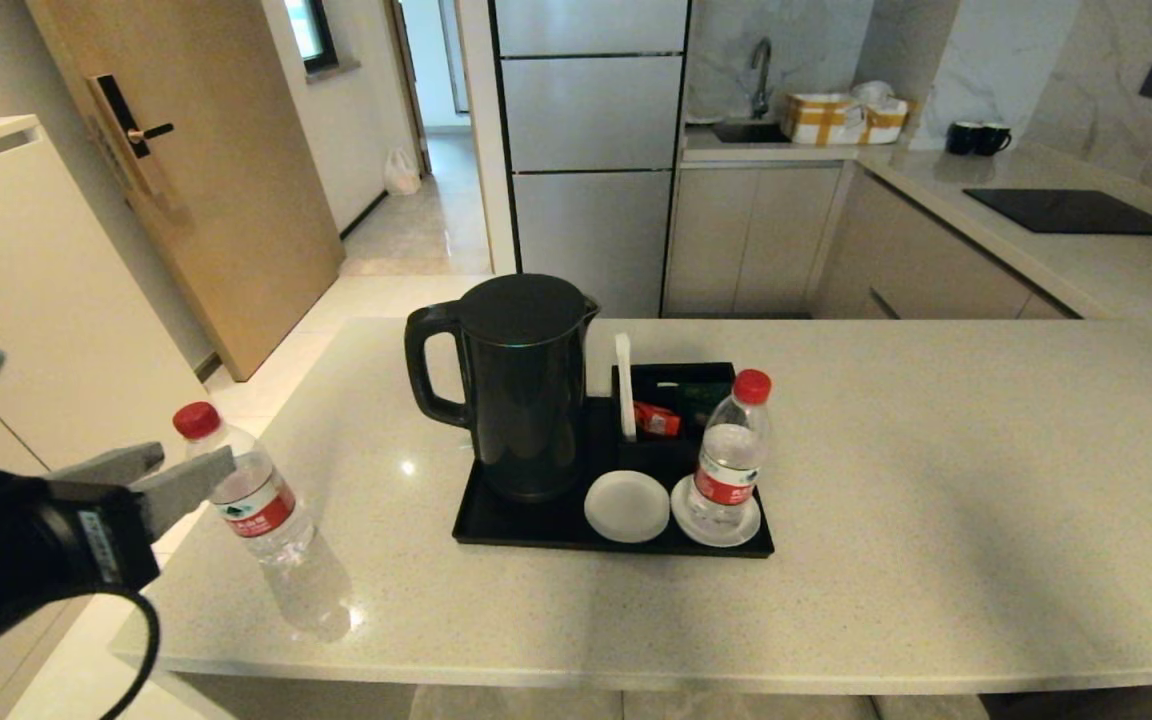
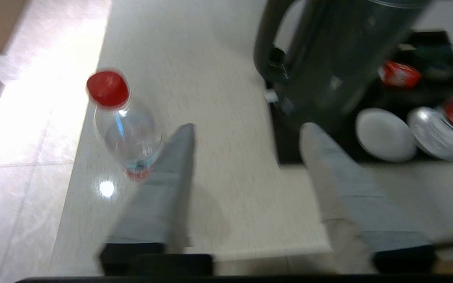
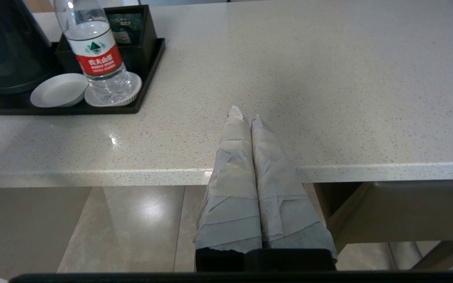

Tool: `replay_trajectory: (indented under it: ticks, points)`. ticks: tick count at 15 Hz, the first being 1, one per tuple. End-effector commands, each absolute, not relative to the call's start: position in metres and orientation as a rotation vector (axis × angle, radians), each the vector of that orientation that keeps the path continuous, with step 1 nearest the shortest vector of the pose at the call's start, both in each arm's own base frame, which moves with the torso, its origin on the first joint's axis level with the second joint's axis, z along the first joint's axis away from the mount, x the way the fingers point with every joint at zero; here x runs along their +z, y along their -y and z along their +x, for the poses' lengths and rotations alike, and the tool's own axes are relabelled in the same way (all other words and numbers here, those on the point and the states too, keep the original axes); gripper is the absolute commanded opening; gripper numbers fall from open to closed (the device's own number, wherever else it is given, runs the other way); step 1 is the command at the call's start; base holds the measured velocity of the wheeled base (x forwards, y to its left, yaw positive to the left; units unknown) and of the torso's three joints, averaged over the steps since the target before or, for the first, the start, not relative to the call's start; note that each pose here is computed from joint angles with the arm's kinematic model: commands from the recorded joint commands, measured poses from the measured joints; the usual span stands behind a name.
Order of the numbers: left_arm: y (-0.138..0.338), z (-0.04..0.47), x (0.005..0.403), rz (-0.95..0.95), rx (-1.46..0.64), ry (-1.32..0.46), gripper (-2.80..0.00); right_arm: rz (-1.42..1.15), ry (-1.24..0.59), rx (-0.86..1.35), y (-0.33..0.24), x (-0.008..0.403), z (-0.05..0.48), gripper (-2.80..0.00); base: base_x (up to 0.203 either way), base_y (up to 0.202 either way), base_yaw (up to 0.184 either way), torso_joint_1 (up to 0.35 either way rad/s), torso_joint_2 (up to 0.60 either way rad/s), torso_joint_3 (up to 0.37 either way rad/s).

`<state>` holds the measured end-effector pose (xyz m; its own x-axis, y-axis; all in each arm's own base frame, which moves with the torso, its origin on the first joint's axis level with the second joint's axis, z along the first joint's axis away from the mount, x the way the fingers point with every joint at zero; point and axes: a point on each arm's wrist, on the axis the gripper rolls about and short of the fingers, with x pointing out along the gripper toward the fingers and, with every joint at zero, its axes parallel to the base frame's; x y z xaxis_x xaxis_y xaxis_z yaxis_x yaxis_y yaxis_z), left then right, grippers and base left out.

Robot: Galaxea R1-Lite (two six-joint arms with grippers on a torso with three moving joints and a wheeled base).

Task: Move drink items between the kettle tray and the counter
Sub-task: Pick up the kettle

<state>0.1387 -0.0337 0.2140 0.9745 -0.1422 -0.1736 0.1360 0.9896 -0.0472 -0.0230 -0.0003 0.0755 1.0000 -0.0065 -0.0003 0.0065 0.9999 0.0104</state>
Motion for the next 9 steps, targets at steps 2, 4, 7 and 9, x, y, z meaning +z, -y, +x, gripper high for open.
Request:
replay_trajectory:
  ticks: [2,4,7,9]
  points:
    - [0.065,0.179,0.182,0.011,-0.115,-0.234,0.00,0.011,0.000,-0.006,0.000,0.076,-0.023,-2.80,0.000,0.000,0.000,0.000,0.00,0.000]
    - [0.087,0.189,0.172,0.028,-0.129,-0.222,0.00,0.011,-0.002,-0.006,0.000,0.075,-0.023,-2.80,0.000,0.000,0.000,0.000,0.00,0.000]
    - [0.111,0.211,0.155,0.064,-0.130,-0.223,0.00,0.011,0.000,-0.006,0.000,0.075,-0.023,-2.80,0.000,0.000,0.000,0.000,0.00,0.000]
    - [0.124,0.225,0.145,0.075,-0.133,-0.188,0.00,0.011,0.000,-0.006,0.000,0.075,-0.023,-2.80,0.000,0.000,0.000,0.000,0.00,0.000]
